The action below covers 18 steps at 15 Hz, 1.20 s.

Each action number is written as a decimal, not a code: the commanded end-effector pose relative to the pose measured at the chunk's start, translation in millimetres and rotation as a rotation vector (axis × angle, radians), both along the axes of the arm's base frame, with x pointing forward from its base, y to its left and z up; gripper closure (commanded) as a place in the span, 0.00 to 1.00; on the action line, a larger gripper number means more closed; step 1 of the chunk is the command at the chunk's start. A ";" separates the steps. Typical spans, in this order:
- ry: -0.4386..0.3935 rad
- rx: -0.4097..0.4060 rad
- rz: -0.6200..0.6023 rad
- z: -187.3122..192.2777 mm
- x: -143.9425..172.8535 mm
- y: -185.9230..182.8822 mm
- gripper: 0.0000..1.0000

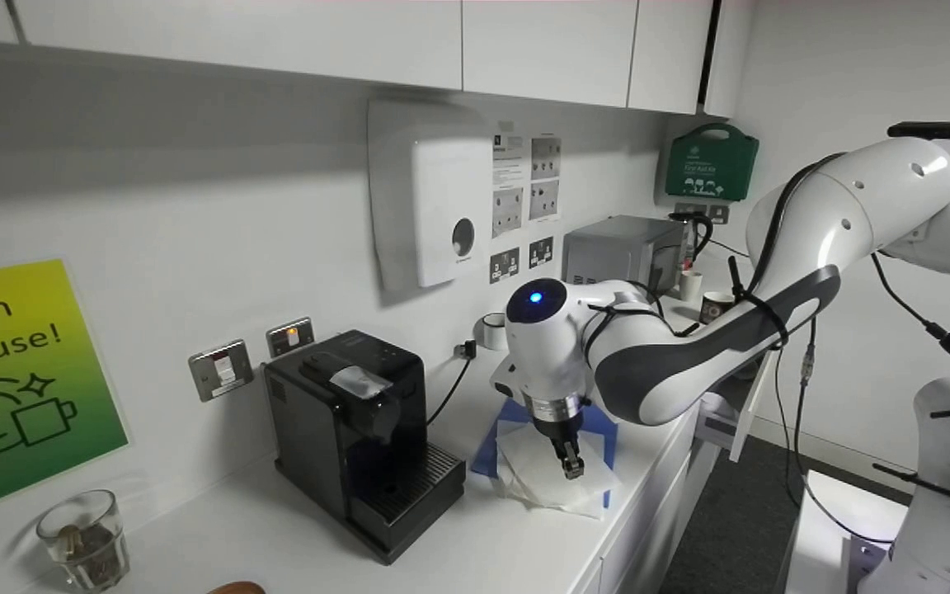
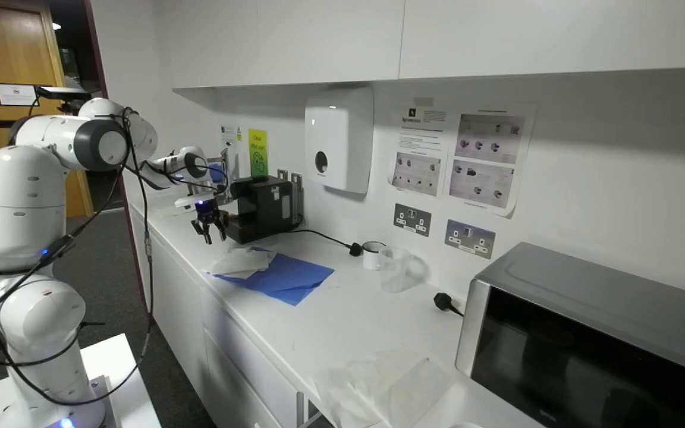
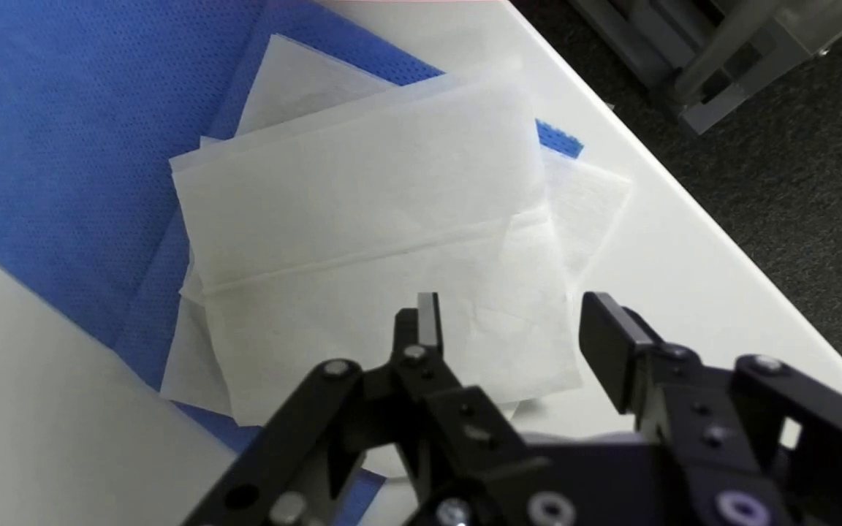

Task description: Stack the paper towels to the left on the counter

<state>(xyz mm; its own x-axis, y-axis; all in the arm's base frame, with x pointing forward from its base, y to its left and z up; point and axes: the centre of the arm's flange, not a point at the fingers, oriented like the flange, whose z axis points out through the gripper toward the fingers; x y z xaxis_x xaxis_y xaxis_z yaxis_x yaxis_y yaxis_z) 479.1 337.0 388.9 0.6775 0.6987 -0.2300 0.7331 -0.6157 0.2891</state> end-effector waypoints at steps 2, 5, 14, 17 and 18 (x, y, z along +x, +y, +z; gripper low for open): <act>-0.018 -0.061 0.070 6.4 0.9 -31.7 0.06; -0.018 -0.098 0.144 -0.9 -0.6 -64.3 0.00; -0.047 -0.130 0.353 -25.5 -8.0 -173.8 0.00; -0.043 -0.127 0.438 -26.5 -12.9 -195.9 0.00; -0.039 -0.117 0.464 -26.7 -14.4 -202.6 0.00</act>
<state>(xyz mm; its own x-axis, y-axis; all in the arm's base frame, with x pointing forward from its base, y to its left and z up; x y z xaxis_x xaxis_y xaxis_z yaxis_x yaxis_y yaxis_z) 483.7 163.9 352.9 0.3932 0.8637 -0.3152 0.8911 -0.2734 0.3622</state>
